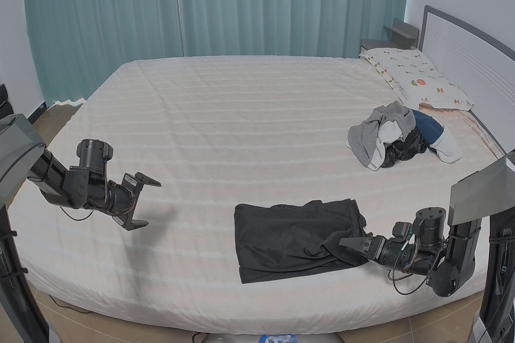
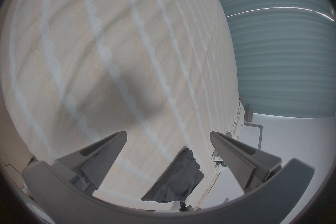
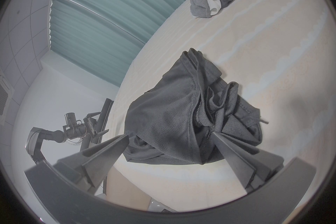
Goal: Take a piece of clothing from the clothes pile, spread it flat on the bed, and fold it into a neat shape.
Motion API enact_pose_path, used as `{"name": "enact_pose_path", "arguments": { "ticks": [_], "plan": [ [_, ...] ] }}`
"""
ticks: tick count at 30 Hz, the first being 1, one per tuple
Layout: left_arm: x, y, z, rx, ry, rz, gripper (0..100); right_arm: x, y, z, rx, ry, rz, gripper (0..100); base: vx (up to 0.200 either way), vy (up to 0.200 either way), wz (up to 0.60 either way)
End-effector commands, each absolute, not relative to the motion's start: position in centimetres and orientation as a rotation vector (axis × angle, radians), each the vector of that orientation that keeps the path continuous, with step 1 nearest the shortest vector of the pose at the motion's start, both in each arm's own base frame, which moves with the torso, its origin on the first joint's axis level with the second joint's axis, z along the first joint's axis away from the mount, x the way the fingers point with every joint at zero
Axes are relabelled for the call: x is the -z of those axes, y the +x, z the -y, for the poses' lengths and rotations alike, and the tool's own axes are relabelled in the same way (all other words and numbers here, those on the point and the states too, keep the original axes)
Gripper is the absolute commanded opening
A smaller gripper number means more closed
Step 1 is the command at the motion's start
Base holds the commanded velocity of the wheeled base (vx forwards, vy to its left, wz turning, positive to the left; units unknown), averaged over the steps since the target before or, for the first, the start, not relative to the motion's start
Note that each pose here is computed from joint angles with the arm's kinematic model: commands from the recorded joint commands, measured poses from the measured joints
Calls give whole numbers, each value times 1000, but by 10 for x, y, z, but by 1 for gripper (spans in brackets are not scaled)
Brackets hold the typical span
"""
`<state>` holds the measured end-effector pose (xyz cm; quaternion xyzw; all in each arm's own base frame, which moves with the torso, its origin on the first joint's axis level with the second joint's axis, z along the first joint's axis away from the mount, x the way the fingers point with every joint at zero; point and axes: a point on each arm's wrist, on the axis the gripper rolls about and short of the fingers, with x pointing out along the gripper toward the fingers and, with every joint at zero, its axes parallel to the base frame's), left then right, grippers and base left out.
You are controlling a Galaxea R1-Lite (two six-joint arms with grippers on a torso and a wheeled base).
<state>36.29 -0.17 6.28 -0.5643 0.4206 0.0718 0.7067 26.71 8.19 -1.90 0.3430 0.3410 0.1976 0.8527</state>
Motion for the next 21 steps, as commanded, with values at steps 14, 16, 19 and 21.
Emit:
{"name": "enact_pose_path", "arguments": {
  "ticks": [14,16,19,21],
  "plan": [
    [-60,366,1,-165,-1257,-937,100,15,256,-63,-373,673,-709,0,0,0,0],
    [-60,366,1,-165,-1257,-937,100,11,253,-55,-359,657,-691,0,0,0,0],
    [-60,366,1,-167,-1256,-936,100,7,253,-47,-344,643,-670,0,0,0,0],
    [-60,366,1,-167,-1256,-936,100,6,251,-43,-338,613,-660,0,0,0,0]
  ]
}}
